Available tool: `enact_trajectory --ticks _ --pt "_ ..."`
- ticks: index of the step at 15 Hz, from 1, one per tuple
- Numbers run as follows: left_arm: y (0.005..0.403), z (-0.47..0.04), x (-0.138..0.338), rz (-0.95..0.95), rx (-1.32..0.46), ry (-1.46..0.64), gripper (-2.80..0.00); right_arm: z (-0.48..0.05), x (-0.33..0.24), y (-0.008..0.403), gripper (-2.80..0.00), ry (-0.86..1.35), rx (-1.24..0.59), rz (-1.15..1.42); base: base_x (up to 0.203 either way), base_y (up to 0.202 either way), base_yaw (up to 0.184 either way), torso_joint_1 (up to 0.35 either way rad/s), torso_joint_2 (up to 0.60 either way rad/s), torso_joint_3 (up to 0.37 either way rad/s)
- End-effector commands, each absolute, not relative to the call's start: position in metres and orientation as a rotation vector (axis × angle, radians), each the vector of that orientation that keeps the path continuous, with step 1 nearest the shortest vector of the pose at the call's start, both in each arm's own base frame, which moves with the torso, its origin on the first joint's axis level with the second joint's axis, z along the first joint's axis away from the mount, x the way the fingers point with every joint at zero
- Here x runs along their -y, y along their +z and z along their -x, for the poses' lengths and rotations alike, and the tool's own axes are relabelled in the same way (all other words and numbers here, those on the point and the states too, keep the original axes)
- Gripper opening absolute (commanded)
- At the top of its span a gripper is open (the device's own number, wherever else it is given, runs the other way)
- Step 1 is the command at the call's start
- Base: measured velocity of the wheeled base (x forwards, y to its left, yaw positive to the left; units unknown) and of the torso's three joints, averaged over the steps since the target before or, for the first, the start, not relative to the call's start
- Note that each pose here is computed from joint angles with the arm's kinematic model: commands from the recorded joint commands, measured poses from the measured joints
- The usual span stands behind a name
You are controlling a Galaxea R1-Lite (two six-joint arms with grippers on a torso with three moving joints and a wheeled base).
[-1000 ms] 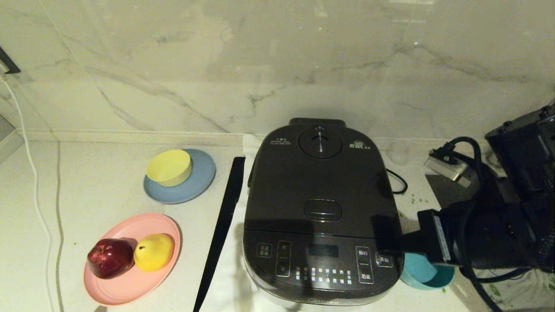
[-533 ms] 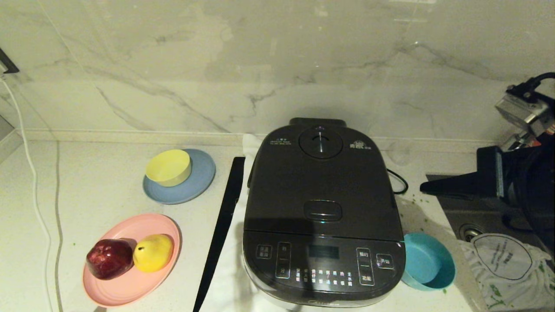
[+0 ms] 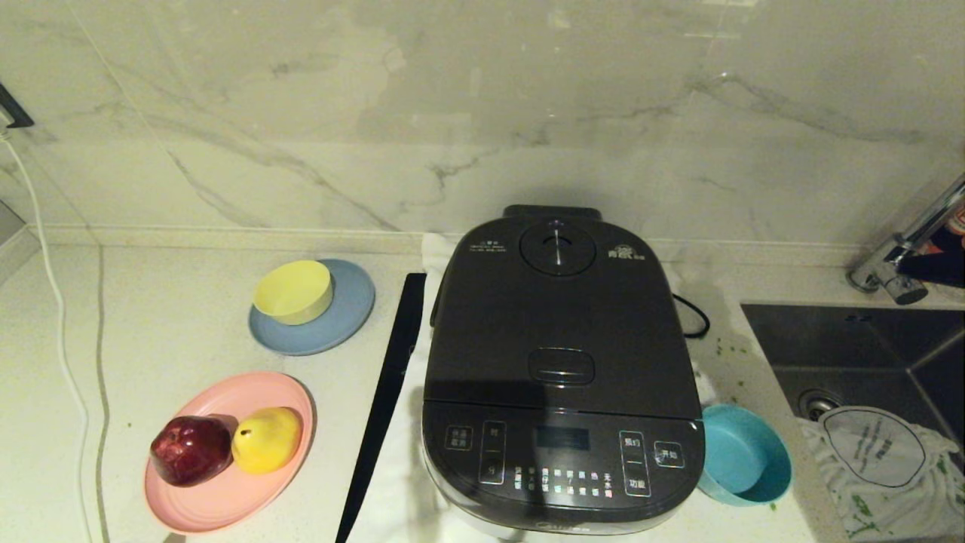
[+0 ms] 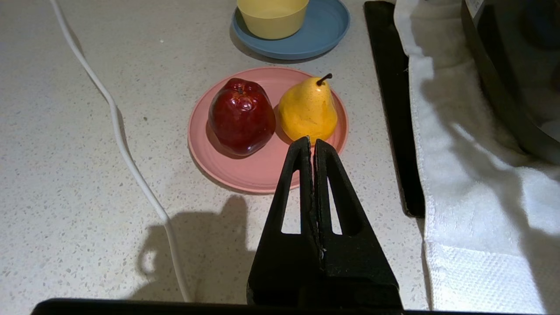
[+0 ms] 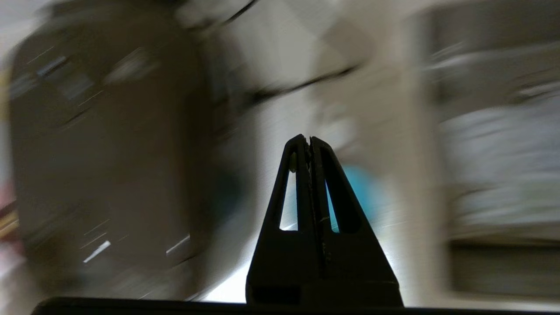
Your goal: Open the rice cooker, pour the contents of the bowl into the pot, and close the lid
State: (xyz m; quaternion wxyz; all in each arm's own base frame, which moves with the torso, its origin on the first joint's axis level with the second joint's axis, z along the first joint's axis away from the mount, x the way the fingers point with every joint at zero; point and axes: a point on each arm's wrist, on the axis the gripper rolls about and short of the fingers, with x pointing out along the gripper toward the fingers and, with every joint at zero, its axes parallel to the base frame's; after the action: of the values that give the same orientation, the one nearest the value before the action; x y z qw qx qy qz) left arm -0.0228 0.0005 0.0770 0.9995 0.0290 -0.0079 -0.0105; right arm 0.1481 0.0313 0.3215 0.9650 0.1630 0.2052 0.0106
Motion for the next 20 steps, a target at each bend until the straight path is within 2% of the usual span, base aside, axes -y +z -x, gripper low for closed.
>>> enact_trajectory --ticks 1,7,12,17,20 --pt "0.074 0.022 0.000 -0.058 0.010 -0.021 -2.80 -0.111 -0.014 0.330 -2.80 -0.099 -0.297 -0.307 0.000 0.000 0.000 0.000 0.00 0.000" --pt "0.074 0.022 0.000 -0.058 0.010 -0.021 -2.80 -0.006 0.009 0.308 -2.80 -0.341 -0.117 -0.147 0.000 0.000 0.000 0.000 0.00 0.000" --pt "0.074 0.022 0.000 -0.058 0.008 -0.021 -2.80 0.062 0.013 0.247 -2.80 -0.557 -0.064 -0.028 0.000 0.000 0.000 0.000 0.00 0.000" --pt "0.074 0.022 0.000 -0.058 0.010 -0.021 -2.80 0.090 0.009 0.173 -2.80 -0.448 -0.001 -0.029 0.000 0.000 0.000 0.000 0.00 0.000" --pt "0.074 0.022 0.000 -0.058 0.010 -0.021 -2.80 0.067 0.008 0.133 -2.80 -0.372 -0.053 -0.032 0.000 0.000 0.000 0.000 0.00 0.000"
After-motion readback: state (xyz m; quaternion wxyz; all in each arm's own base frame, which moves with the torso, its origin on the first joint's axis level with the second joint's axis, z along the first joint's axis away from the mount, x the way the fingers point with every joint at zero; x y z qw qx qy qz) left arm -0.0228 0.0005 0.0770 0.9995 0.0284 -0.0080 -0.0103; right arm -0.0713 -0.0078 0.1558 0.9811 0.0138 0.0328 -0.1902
